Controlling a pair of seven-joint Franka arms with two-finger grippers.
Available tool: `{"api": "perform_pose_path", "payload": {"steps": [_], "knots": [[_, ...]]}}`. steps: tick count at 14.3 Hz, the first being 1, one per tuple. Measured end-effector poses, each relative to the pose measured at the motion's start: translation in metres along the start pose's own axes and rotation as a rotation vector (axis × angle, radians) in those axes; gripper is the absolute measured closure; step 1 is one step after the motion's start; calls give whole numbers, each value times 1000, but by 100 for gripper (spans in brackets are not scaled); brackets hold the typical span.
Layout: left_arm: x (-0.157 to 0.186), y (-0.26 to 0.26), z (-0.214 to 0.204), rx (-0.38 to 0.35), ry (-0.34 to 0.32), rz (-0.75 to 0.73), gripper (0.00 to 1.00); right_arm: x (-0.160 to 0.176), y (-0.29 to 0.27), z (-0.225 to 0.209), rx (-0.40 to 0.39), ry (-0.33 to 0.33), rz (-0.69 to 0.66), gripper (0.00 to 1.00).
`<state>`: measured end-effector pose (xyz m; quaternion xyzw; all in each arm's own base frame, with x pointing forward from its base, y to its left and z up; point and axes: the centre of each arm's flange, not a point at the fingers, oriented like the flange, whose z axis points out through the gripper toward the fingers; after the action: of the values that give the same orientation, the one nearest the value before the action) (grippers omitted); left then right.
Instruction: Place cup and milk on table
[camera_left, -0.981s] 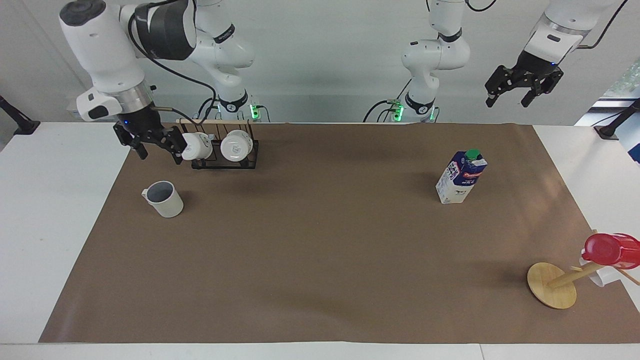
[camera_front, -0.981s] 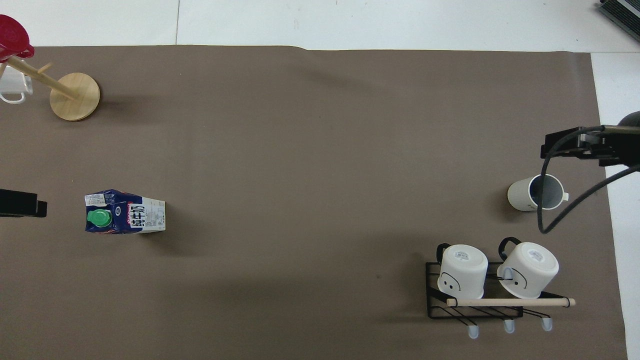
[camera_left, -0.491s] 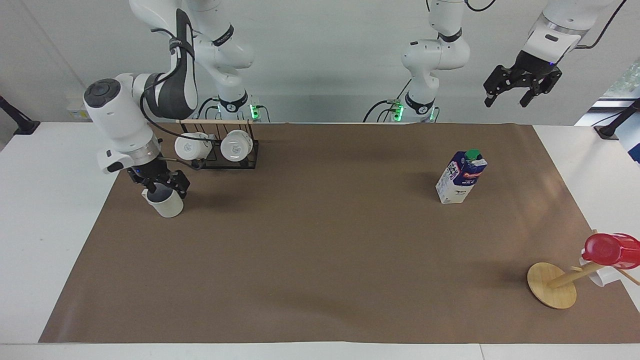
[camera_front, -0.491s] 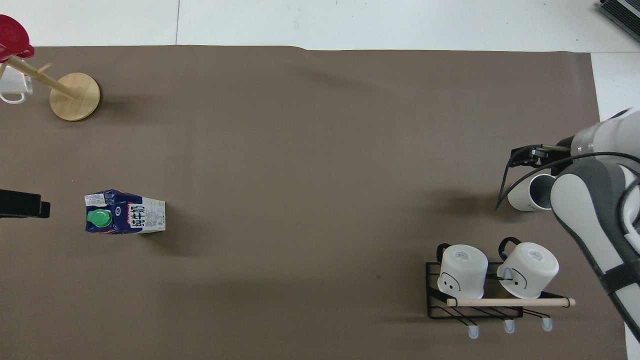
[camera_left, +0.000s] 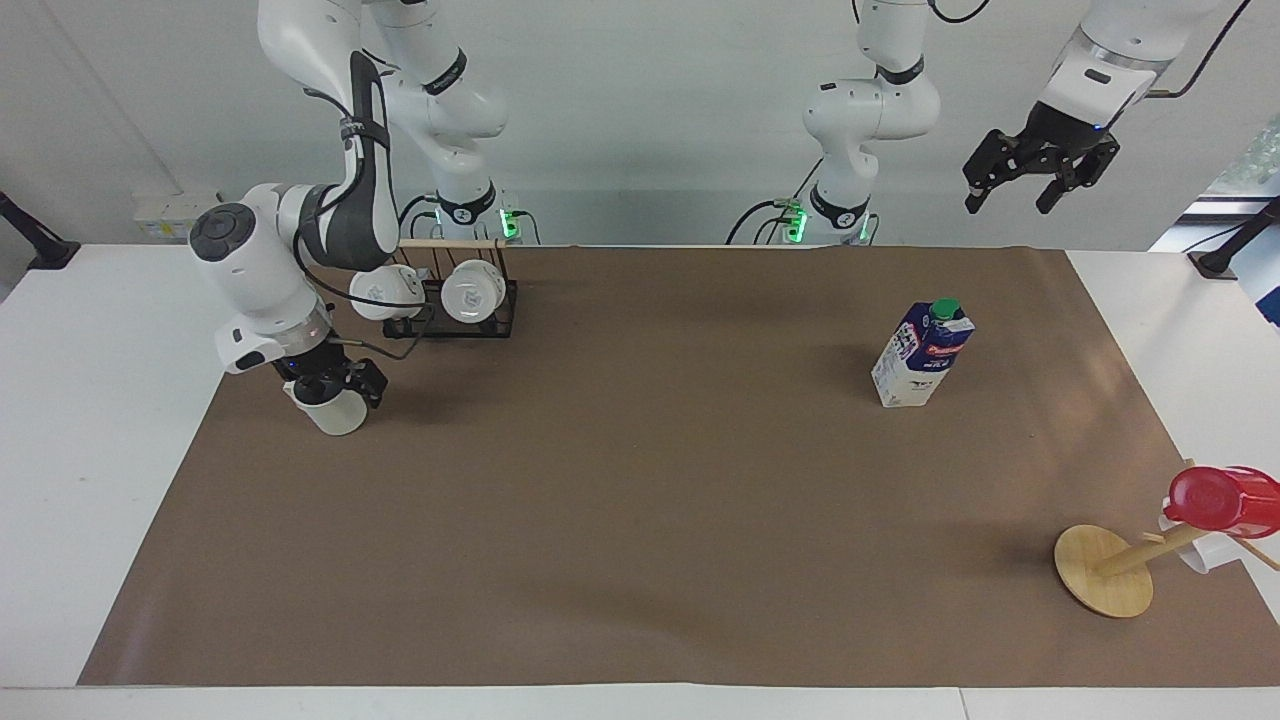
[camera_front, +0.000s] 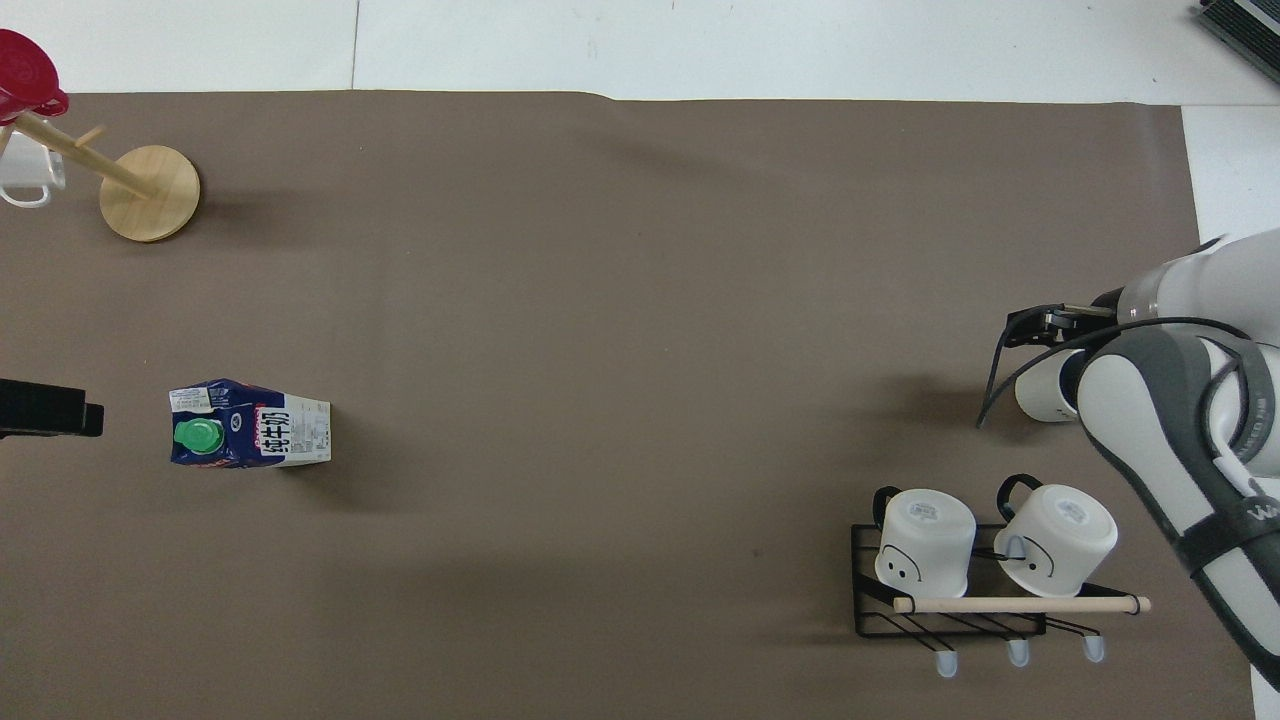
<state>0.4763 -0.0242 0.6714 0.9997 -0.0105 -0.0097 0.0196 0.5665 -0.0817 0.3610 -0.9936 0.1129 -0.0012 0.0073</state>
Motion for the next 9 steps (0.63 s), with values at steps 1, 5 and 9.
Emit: {"api": "perform_pose_path", "payload": {"steps": [1,5,9], "knots": [[0,0,0,0,-1,0,0,-1,3,6,1,6,5,0],[-7,4,34,3,-22,7,0,-4,6,13,1,5,8,2],[-11,7,112,10,13,15,0,-4,6,18,1,16,-69,30]]}}
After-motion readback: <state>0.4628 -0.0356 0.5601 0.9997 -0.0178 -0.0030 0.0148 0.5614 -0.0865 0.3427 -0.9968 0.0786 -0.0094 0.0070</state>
